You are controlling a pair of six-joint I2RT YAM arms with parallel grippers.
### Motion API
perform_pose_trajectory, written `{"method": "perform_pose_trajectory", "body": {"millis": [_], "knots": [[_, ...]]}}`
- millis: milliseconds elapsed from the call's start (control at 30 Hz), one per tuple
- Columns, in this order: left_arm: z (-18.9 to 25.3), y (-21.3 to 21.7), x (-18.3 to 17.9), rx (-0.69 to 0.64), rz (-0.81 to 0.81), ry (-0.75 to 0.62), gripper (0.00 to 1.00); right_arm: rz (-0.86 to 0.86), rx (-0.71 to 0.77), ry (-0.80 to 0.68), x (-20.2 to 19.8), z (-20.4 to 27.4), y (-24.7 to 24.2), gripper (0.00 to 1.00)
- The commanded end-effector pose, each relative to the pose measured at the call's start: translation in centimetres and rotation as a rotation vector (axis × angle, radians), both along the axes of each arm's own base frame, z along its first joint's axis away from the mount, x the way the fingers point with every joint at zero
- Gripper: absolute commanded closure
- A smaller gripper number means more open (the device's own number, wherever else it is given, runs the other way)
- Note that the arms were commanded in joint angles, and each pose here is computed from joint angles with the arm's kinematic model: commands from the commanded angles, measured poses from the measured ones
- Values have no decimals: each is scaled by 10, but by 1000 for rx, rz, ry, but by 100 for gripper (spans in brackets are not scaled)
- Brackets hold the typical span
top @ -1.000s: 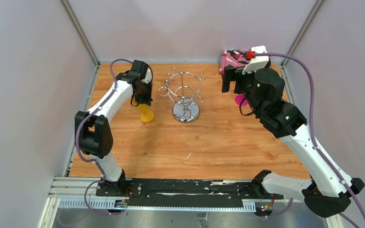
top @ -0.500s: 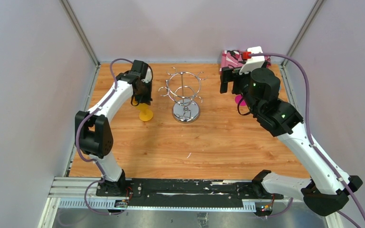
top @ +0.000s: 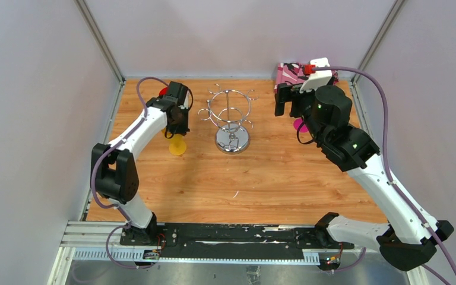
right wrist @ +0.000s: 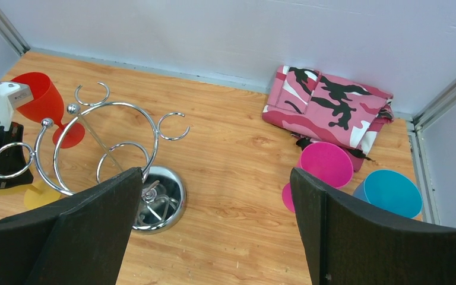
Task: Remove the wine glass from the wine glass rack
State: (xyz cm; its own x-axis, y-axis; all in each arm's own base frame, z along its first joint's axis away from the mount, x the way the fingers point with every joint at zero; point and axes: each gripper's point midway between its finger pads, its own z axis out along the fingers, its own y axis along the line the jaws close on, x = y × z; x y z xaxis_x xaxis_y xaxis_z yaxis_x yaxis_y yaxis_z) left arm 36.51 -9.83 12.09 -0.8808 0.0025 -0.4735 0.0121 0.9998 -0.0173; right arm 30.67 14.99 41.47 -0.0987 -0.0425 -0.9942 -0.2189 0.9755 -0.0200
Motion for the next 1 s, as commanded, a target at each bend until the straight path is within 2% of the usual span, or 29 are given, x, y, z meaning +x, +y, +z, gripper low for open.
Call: {"method": "perform_pose_trajectory", "body": {"millis": [0,300,400,767,967], "knots": [[13,7,2,19,38,-72,83,13,17,-14,-3,2,2,1],[29,9,5,20,39,-115,61,18,18,-9,-2,1,5,1],[45,13,7,26,49,-161,59,15,17,-9,-2,0,4,1],[161,18,5,-35,62,-433,52,14,-1,4,3,-6,7,1],[238,5,-14,-131,-26,-639,49,-3,-33,16,8,-14,7,0]]}}
